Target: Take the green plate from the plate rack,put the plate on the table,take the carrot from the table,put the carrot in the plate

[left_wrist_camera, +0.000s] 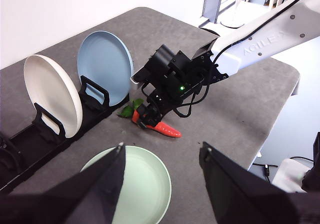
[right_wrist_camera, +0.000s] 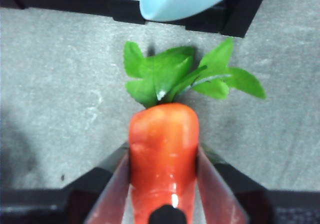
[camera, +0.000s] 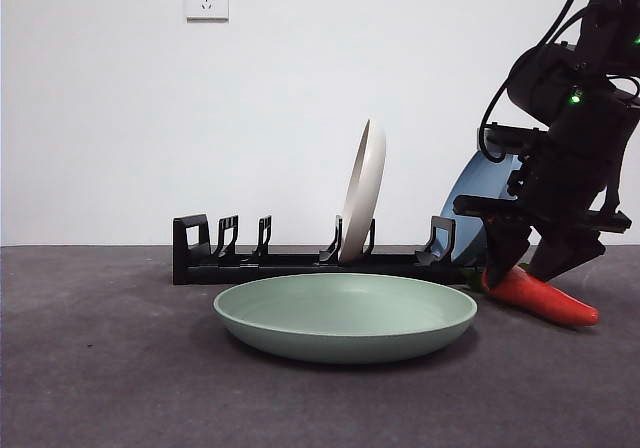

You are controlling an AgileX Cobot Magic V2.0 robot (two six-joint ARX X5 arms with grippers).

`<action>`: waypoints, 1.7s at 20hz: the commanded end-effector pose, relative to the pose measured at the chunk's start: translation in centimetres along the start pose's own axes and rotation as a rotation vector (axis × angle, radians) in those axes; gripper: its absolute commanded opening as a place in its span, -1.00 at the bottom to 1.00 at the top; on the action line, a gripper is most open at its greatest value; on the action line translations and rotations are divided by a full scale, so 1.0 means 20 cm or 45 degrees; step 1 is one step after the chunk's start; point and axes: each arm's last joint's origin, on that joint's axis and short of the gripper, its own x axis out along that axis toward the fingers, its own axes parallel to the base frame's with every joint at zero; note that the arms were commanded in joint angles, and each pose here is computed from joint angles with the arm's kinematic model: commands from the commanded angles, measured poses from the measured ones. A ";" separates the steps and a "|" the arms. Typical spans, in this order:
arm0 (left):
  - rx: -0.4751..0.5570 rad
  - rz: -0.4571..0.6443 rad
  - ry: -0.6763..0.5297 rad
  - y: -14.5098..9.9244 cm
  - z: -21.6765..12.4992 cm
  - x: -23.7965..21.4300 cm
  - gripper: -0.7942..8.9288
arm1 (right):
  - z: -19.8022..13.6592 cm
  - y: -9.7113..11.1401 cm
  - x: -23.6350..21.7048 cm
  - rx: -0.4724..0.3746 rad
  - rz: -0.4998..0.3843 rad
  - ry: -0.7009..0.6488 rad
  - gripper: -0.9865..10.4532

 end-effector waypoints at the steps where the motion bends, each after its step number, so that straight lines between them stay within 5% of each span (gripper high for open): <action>1: -0.009 0.004 0.003 0.00 0.00 0.00 -0.32 | -0.01 0.00 0.02 0.017 0.002 0.016 -0.86; 5: -0.007 0.004 0.008 0.00 -0.01 0.00 -0.32 | -0.01 0.01 -0.01 0.015 0.042 0.031 -0.86; 8: -0.007 0.004 0.008 0.00 -0.01 0.00 -0.32 | 0.02 0.12 -0.14 -0.043 0.117 -0.004 -0.86; 13: -0.007 0.003 0.008 0.00 -0.01 0.00 -0.32 | -0.02 0.51 -0.28 -0.216 0.312 -0.066 -0.86; 17: -0.005 0.005 0.025 0.00 -0.01 0.00 -0.32 | -0.08 0.71 -0.20 -0.274 0.401 -0.069 -0.86; 25: -0.002 0.008 0.054 0.00 -0.02 0.00 -0.32 | -0.20 0.77 0.02 -0.283 0.353 0.062 -0.86; 27: -0.001 0.008 0.056 0.00 -0.02 0.00 -0.32 | -0.20 0.77 0.02 -0.287 0.356 0.062 -0.66; 30: 0.002 0.011 0.082 0.00 -0.03 0.00 -0.32 | -0.18 0.78 -0.03 -0.287 0.366 0.032 0.20; 34: 0.010 0.015 0.114 0.01 -0.05 0.00 -0.32 | -0.12 0.76 -0.21 -0.284 0.383 -0.020 0.22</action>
